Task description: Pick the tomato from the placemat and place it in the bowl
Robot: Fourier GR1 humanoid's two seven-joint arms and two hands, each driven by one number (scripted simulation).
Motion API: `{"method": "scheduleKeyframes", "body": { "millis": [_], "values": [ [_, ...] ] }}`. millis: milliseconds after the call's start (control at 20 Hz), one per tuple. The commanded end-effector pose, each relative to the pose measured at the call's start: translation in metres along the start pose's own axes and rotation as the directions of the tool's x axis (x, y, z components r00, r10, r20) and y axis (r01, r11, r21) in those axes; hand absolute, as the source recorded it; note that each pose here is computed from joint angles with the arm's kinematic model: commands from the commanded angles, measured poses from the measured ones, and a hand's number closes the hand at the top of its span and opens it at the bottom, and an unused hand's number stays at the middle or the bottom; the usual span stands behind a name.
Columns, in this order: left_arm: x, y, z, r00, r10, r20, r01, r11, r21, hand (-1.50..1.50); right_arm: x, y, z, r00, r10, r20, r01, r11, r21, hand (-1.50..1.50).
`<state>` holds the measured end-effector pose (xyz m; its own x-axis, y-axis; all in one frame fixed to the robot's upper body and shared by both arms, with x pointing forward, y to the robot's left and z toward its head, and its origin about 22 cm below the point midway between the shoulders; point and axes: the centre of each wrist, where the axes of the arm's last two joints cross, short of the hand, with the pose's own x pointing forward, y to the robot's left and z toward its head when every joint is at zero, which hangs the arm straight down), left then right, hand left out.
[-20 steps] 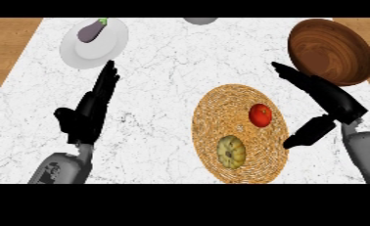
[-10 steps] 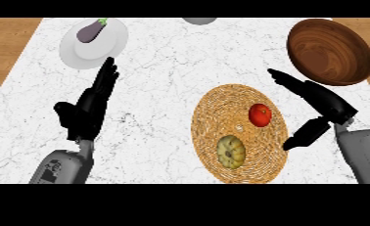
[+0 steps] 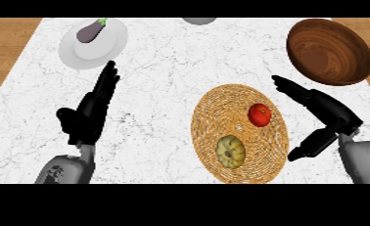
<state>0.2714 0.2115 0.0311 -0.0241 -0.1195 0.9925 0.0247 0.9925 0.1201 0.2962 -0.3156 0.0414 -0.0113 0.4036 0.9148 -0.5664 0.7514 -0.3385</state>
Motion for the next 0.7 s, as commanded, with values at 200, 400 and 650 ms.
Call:
{"method": "scheduleKeyframes", "body": {
  "millis": [200,400,650],
  "values": [
    [0.011,0.013,0.001,1.0,0.003,0.004,-0.003,1.0,-0.006,0.0,-0.022,0.006,-0.018,0.995,-0.089,-0.033,0.089,0.996,0.007,-1.5],
    [0.0,0.017,0.0,1.0,0.01,0.006,-0.01,1.0,-0.02,0.0,-0.025,0.03,-0.017,0.993,-0.114,-0.028,0.115,0.993,0.016,-1.5],
    [0.004,0.024,-0.015,1.0,0.013,0.009,-0.013,1.0,-0.007,0.0,-0.058,0.029,-0.01,0.994,-0.1,-0.042,0.101,0.995,0.014,-1.5]
  ]
}}
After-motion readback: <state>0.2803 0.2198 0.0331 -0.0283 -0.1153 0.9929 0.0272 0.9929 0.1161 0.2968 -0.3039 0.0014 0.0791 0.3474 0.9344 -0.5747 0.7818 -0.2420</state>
